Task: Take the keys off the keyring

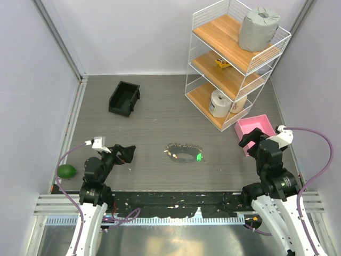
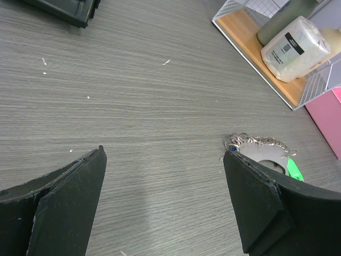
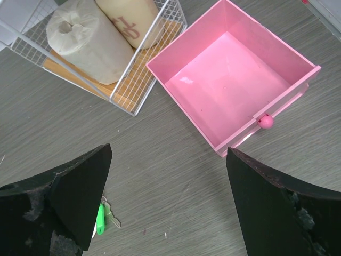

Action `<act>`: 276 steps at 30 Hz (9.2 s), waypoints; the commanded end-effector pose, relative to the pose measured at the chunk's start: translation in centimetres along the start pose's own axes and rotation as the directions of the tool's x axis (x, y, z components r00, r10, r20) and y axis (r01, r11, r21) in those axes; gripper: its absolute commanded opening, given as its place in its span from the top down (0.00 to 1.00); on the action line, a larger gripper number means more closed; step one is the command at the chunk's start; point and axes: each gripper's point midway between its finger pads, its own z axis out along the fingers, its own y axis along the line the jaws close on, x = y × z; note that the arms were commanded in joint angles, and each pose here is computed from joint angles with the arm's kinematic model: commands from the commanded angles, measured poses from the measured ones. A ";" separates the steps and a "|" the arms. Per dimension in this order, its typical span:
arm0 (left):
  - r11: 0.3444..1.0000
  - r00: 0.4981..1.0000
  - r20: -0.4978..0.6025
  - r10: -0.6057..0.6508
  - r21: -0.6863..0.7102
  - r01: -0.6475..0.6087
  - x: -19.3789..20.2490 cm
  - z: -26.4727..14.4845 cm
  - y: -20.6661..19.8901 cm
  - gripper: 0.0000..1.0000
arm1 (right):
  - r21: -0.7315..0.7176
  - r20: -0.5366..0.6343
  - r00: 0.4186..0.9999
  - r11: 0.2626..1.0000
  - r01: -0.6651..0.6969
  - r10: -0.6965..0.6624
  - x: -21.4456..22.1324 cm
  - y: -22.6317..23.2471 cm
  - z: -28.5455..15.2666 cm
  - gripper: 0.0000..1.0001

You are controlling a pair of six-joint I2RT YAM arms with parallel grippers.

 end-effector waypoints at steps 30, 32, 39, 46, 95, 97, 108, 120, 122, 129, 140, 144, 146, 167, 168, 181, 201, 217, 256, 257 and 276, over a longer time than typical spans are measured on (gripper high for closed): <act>0.981 0.982 0.023 0.186 0.053 -0.187 -0.4 1.5 -3.5 0.01 | -0.018 -0.391 0.918 0.996 -0.084 0.071 12.1 11.0 3.8 0.31; 0.981 0.982 0.021 0.186 0.054 -0.187 -0.4 1.5 -3.5 0.01 | -0.013 -0.389 0.918 0.995 -0.095 0.082 12.3 11.0 3.9 0.31; 0.979 0.981 -0.005 0.192 0.065 -0.191 -0.1 1.8 -3.7 0.01 | 0.007 -0.443 0.892 0.996 -0.094 0.088 14.5 12.0 4.7 0.34; 0.980 0.982 0.006 0.190 0.065 -0.190 -0.2 1.7 -3.7 0.01 | 0.052 -0.501 0.857 0.992 -0.112 0.123 17.4 12.8 5.2 0.42; 0.921 0.954 -0.108 0.280 0.309 -0.236 2.7 2.3 -9.2 0.01 | -0.355 -0.644 0.745 0.930 -0.092 -0.173 22.7 26.5 -2.4 0.44; 0.918 0.951 -0.115 0.287 0.318 -0.238 2.7 2.2 -9.3 0.01 | -0.360 -0.613 0.768 0.931 -0.060 -0.187 22.1 26.0 -2.0 0.32; 0.870 0.891 -0.246 0.380 0.421 -0.255 4.7 2.2 -12.5 0.08 | -0.356 -0.426 0.865 0.928 0.109 -0.265 17.0 19.3 0.3 0.28; 0.789 0.670 -0.434 0.602 0.451 -0.417 10.1 3.1 -18.0 0.31 | -0.239 -0.338 0.931 0.969 0.053 -0.135 11.5 12.3 1.4 0.28; 0.798 0.631 -0.492 0.600 0.429 -0.424 11.2 3.0 -18.6 0.33 | -0.222 -0.320 0.940 0.974 0.051 -0.122 10.6 11.6 1.4 0.28; 0.859 0.570 -0.659 0.491 0.260 -0.441 14.5 4.9 -20.3 0.35 | -0.205 -0.288 0.953 0.978 0.037 -0.097 9.1 10.5 1.4 0.28; 0.860 0.545 -0.726 0.419 0.126 -0.494 16.8 4.9 -17.9 0.46 | -0.218 -0.277 0.958 0.976 0.011 -0.073 8.5 9.8 0.9 0.27; 0.863 0.540 -0.727 0.424 0.142 -0.485 17.5 5.4 -18.5 0.51 | -0.217 -0.281 0.957 0.976 0.009 -0.071 8.6 9.7 0.9 0.27; 0.861 0.528 -0.732 0.430 0.158 -0.482 18.0 5.5 -19.0 0.55 | -0.217 -0.280 0.957 0.976 0.012 -0.074 8.5 9.8 0.9 0.27; 0.831 0.477 -0.777 0.410 0.102 -0.547 19.9 7.0 -16.8 0.80 | -0.238 -0.287 0.957 0.971 -0.025 -0.046 8.4 9.7 0.4 0.27; 0.834 0.484 -0.774 0.408 0.100 -0.543 19.7 7.0 -16.9 0.80 | -0.241 -0.289 0.956 0.970 -0.025 -0.047 8.5 9.8 0.3 0.27; 0.928 0.639 -0.687 0.344 0.145 -0.344 15.7 3.9 -17.9 1.00 | -0.429 -0.355 0.905 0.901 0.067 -0.236 11.4 12.9 0.0 0.29; 0.984 0.783 -0.599 0.168 0.055 -0.169 7.1 1.4 -11.9 0.96 | -0.736 -0.285 0.566 0.555 0.389 -0.774 23.1 18.9 -1.9 0.38; 0.989 0.831 -0.540 0.130 0.016 -0.144 4.6 0.2 -9.2 0.95 | -0.713 -0.262 0.462 0.493 0.499 -0.847 26.4 20.3 0.1 0.46; 0.834 0.945 -0.207 0.252 0.542 -0.104 0.7 -0.9 -17.2 0.58 | -0.885 -0.200 0.593 0.403 0.233 -0.780 15.1 27.0 -10.9 0.95; 0.832 0.950 -0.190 0.249 0.544 -0.109 0.6 -0.9 -17.2 0.57 | -0.881 -0.217 0.581 0.413 0.228 -0.784 15.2 26.8 -10.9 0.95; 0.689 0.935 0.107 0.339 0.648 -0.325 -4.6 -1.4 -20.6 0.34 | -0.858 0.103 0.571 0.217 0.465 -0.814 9.3 28.3 -9.7 0.95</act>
